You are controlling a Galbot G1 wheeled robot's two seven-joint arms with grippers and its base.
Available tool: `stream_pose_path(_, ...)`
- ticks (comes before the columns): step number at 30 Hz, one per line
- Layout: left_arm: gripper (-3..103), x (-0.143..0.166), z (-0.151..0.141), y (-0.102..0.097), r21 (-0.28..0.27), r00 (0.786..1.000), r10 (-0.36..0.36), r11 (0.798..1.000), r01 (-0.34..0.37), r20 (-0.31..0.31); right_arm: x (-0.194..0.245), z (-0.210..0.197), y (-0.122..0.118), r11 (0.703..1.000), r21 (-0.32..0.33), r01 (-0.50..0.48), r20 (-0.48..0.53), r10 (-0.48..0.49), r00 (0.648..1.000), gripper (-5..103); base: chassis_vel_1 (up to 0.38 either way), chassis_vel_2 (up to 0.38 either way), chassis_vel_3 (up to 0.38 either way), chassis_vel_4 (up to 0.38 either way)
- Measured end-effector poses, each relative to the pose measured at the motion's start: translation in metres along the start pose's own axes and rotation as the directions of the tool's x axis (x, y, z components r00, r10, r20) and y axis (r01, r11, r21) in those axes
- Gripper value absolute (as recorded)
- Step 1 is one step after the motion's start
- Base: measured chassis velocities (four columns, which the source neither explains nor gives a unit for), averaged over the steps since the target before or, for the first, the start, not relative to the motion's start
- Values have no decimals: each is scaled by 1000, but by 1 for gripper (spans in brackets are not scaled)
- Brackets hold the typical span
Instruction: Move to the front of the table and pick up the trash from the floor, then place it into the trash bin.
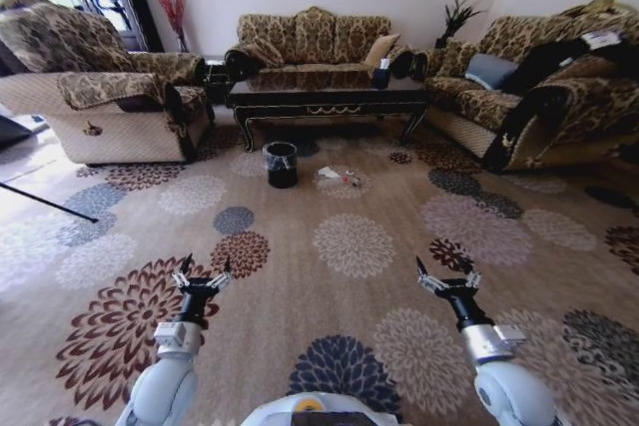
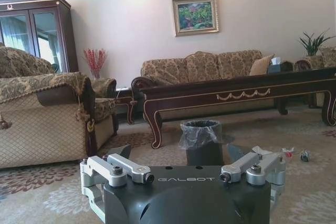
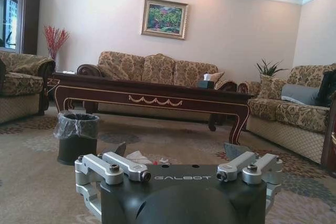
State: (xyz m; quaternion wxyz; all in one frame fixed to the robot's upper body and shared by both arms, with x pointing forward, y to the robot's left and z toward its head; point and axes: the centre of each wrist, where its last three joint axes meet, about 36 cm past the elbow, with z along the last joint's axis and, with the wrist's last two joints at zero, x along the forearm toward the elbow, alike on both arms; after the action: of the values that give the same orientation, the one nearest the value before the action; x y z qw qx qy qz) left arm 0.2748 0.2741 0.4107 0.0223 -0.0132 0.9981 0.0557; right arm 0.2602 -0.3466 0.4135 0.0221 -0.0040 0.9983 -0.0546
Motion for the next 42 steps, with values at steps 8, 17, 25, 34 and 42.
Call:
stream_pose_path(8, 100, 0, 0, -2, -1, 1000, -12, 1000, 12, -14, 0, 2, 1, 1000, 1, -6, 4, 5, 1000, 100, 0, 0, 0, 0)
stream_pose_path(17, 100, 2, 6, -1, -6, 999, -30, 1000, 30, -37, 1, 3, 2, 1000, 6, 1, 6, -1, 1000, 100, 0, 0, 0, 0)
stream_pose_path(25, 100, -1, 7, -2, 5, 999, -31, 1000, 31, 11, 3, 10, 1, 1000, 4, 26, 12, -26, 1000, 100, 0, 0, 0, 0)
stream_pose_path(34, 100, -3, 11, -5, 3, 999, -27, 1000, 27, 17, 1, 15, -2, 999, 5, 46, 22, -46, 999, 100, 0, 0, 0, 0)
stream_pose_path(42, 100, -4, 14, -6, 7, 1000, -27, 1000, 26, 14, 2, 16, -2, 999, 5, 53, 22, -53, 998, 100, -76, 80, 89, -78)
